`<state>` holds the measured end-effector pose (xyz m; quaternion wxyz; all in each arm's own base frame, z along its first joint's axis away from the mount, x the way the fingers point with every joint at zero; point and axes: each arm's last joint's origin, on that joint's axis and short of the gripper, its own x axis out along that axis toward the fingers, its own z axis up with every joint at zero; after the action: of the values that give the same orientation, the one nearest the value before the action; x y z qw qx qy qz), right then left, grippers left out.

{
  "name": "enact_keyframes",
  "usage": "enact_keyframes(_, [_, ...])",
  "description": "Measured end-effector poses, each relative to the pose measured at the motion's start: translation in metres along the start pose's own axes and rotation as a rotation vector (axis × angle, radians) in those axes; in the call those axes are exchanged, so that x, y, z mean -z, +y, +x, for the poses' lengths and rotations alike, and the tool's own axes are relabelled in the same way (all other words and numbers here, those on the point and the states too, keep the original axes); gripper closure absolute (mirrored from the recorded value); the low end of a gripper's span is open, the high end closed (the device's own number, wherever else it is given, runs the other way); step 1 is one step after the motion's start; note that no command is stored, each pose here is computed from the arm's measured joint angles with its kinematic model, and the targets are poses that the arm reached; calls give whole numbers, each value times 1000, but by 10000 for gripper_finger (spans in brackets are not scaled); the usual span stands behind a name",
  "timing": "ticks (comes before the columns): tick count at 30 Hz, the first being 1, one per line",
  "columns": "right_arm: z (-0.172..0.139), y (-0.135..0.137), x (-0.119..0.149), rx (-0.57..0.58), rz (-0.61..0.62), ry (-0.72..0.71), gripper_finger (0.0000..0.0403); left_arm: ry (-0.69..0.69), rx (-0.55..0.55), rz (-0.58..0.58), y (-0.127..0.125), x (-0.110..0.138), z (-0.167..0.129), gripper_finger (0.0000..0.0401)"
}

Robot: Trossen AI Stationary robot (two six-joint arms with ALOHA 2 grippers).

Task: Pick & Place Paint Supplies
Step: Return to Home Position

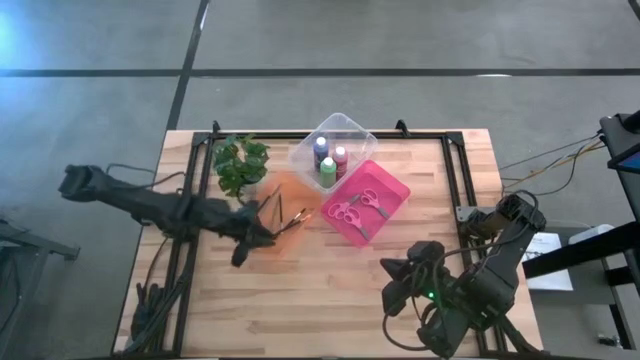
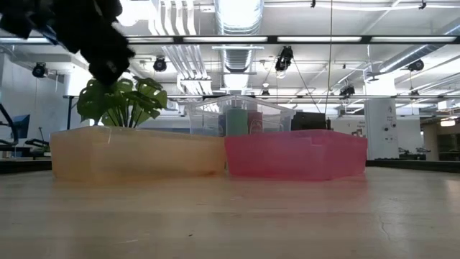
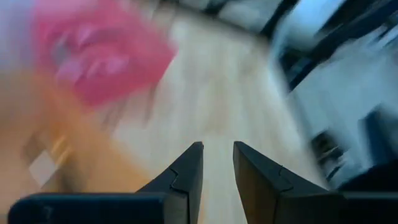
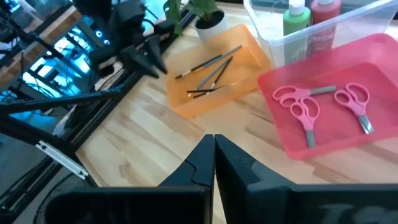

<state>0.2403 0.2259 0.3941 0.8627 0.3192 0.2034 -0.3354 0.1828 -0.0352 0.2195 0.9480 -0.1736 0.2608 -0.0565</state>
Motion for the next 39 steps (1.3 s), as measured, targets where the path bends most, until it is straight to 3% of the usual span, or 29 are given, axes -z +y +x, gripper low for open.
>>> enact_keyframes(2, [0,0,0,-2,0,-10,394,-142,57,20,-3,9,5,303])
enact_keyframes(5, [0,0,-1,-4,0,-19,394,-286,10,28,3,9,13,310])
enact_keyframes(8, [0,0,-1,-4,0,-19,394,-297,-29,80,14,-5,19,328])
enact_keyframes(12, [1,-1,-3,-2,4,-20,394,-299,29,148,26,-26,19,362])
enact_keyframes(16, [0,-1,-4,-3,19,-21,394,-306,25,168,31,-28,13,393])
enact_keyframes(39, [1,0,-3,-9,82,-38,394,-385,5,238,44,38,-24,386])
